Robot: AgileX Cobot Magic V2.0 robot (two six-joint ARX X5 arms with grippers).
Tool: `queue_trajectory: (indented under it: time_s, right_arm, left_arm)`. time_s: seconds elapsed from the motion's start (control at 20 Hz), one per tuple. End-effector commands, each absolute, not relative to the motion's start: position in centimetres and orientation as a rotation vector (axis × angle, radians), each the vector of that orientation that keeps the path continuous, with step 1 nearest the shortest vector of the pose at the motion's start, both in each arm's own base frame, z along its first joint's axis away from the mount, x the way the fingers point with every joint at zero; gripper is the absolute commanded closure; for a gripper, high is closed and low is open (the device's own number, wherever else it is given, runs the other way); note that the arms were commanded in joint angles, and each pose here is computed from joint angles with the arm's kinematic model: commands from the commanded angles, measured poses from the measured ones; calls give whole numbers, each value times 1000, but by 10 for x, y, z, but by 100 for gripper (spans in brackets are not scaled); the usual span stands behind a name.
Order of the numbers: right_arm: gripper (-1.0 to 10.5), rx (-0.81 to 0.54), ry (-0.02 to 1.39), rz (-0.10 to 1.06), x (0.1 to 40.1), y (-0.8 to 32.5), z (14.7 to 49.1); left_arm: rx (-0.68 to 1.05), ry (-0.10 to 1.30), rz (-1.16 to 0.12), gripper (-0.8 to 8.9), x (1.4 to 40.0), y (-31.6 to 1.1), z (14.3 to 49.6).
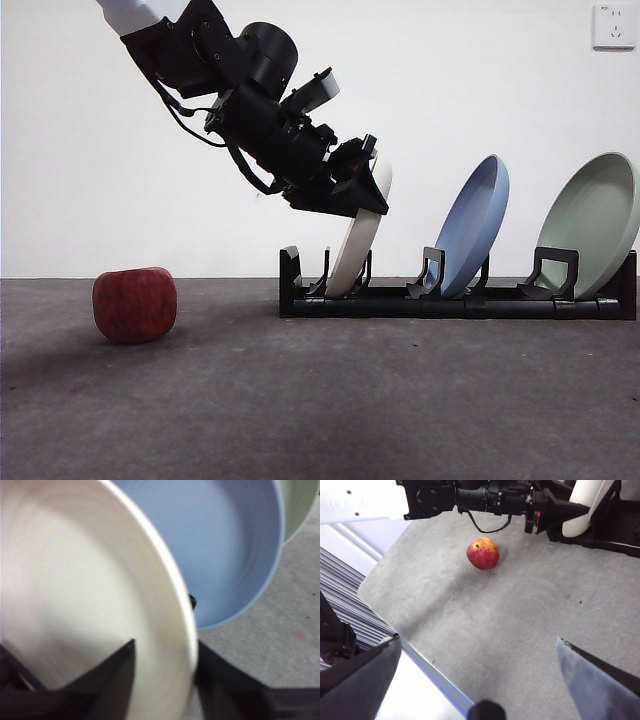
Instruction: Take the yellow plate from the plate rack,put the plate on the table,take the apple from the table,put the apple in the plate
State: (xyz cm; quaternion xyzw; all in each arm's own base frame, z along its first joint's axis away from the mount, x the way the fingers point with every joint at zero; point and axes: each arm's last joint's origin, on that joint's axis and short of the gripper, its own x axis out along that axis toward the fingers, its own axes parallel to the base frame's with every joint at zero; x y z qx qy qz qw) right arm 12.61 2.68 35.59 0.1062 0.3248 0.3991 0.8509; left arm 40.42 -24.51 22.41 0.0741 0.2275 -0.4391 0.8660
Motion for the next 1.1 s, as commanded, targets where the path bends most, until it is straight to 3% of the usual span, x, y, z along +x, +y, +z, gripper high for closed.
queue_trajectory:
  time_s: [0.05,0.45,0.85,1.1]
  right_arm:
    - [410,213,673,852,126,27,357]
    - [410,207,670,853,126,27,357]
    - [410,207,670,854,126,27,357]
    - [410,207,670,854,126,27,357]
  left_arm:
    - [145,484,-969,796,403,-249,221]
    - [89,487,-1006,822,396,-246,240]
    - [31,365,-999,822,370,-231,310]
    - [78,385,-1003,821,335,-212,352]
